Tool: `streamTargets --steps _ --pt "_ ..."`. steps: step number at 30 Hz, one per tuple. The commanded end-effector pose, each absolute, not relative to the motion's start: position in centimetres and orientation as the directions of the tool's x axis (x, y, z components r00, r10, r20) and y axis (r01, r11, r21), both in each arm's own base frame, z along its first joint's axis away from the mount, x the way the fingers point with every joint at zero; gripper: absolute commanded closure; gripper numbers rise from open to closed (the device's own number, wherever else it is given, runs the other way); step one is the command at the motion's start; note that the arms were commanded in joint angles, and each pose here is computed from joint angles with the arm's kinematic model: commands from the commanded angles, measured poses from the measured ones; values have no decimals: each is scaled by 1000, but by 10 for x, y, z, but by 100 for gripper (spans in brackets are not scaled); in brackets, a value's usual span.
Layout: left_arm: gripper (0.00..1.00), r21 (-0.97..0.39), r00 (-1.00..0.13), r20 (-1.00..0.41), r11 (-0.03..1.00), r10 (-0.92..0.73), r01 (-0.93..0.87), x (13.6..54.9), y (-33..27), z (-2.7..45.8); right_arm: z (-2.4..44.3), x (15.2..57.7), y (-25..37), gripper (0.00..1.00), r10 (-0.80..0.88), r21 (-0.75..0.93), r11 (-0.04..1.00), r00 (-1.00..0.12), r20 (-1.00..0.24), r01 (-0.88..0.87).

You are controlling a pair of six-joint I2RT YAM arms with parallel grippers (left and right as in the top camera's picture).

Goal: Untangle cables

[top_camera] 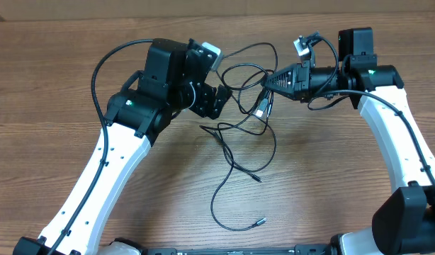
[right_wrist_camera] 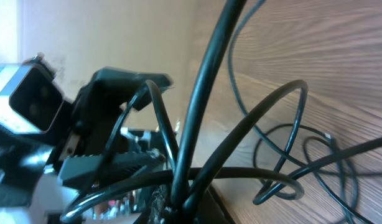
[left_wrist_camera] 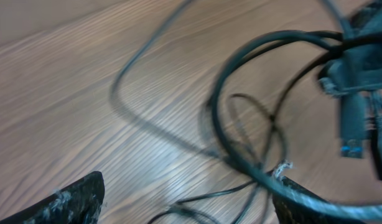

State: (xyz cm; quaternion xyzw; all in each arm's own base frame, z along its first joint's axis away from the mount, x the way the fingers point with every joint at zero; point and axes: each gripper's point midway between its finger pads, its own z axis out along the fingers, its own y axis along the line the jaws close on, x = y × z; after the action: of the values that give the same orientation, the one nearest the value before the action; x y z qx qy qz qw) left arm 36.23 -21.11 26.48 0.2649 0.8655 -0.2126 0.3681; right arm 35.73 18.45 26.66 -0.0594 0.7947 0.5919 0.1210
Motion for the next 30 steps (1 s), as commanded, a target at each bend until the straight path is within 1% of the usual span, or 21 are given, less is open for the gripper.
streamTargets --steps 1,3,5,7,8,9,10,11,12,14,16,19,22,23,24,27,29,30 --pt "12 -204 -495 -816 653 298 729 350 -232 294 294 342 190 96 -26 904 126 -912 -409 -408" --pt "10 -227 -479 -839 635 257 739 352 -239 305 298 341 191 96 -32 895 103 -901 -433 -433" --pt "10 -234 -411 -886 560 213 795 351 -253 327 298 342 191 96 -31 891 104 -897 -441 -441" --pt "10 -258 -408 -896 544 173 798 352 -257 337 297 342 191 95 -30 891 109 -897 -441 -441" --pt "10 -275 -419 -895 549 154 789 353 -256 339 295 344 191 88 -28 890 122 -897 -440 -440" --pt "11 -298 -437 -890 557 133 776 355 -255 341 292 346 190 76 -24 887 147 -898 -440 -439" --pt "12 -314 -452 -884 568 117 761 359 -251 341 288 349 189 53 -19 884 172 -898 -439 -435" --pt "14 -335 -472 -876 582 97 741 362 -245 340 282 352 188 37 -12 880 214 -902 -433 -425" --pt "14 -350 -487 -869 593 83 725 365 -240 340 277 355 187 33 -6 876 245 -905 -426 -415" --pt "18 -378 -517 -854 618 55 690 371 -229 338 270 357 185 32 0 874 285 -912 -410 -392" --pt "23 -417 -556 -831 656 5 630 381 -209 335 268 356 184 33 0 877 291 -917 -399 -382" --pt "25 -457 -597 -801 690 -44 561 389 -187 330 268 355 184 34 0 879 290 -919 -395 -378" --pt "25 -463 -630 -776 714 -40 525 389 -174 319 266 357 184 32 3 875 304 -918 -396 -376" --pt "25 -443 -635 -773 727 -13 524 387 -171 313 261 359 182 28 8 867 337 -920 -392 -366" --pt "22 -431 -646 -763 745 -1 508 386 -168 306 253 362 178 20 22 859 386 -927 -374 -337" --pt "15 -405 -691 -722 803 12 437 384 -155 288 220 372 159 14 104 801 575 -956 -276 -169" --pt "10 -364 -728 -686 860 12 357 382 -140 273 201 372 149 10 126 735 670 -961 -247 -101" --pt "4 -342 -742 -670 882 13 324 381 -133 266 192 371 143 9 131 690 720 -963 -237 -72"
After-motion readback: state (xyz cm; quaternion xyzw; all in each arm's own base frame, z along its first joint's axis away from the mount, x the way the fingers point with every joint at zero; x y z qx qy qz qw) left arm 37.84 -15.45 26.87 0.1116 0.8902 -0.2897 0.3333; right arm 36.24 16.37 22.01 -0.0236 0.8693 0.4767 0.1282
